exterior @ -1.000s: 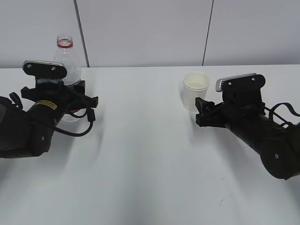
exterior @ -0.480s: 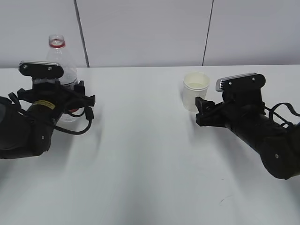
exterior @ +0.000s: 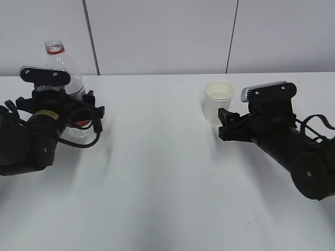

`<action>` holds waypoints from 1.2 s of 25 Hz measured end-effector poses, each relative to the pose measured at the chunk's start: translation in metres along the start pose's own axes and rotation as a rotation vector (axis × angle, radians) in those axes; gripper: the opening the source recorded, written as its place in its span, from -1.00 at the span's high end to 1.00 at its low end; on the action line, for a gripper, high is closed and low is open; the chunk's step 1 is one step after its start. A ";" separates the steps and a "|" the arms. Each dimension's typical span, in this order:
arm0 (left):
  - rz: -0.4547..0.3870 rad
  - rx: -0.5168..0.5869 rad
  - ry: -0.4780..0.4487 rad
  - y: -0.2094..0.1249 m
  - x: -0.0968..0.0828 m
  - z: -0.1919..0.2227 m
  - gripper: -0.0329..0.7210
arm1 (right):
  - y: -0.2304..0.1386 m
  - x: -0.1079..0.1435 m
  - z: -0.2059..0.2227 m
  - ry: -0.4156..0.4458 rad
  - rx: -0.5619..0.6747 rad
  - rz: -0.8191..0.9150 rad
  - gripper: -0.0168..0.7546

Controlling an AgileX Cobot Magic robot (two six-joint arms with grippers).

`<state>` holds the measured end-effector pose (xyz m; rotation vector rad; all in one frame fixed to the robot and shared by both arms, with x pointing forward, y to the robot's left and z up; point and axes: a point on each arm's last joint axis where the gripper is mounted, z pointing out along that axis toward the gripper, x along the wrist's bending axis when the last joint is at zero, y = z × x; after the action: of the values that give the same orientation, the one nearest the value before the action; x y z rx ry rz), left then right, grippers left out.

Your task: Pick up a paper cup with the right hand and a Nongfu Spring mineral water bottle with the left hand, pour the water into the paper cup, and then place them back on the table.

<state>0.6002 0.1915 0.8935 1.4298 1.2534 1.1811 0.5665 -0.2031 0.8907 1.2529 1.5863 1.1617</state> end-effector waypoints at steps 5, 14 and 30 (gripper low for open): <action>-0.012 0.019 -0.003 0.012 0.005 -0.013 -0.50 | 0.000 0.000 0.000 0.000 0.000 0.000 -0.58; -0.022 0.027 -0.013 0.024 0.010 -0.028 -0.50 | -0.001 0.000 0.000 0.003 0.016 -0.001 -0.57; 0.012 0.026 -0.041 0.037 0.005 -0.059 -0.50 | 0.021 -0.002 -0.024 0.012 0.014 -0.006 -0.57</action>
<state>0.5485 0.1936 0.9405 1.4748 1.2376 1.1421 0.5493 -0.2076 0.9178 1.2518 1.6085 1.1585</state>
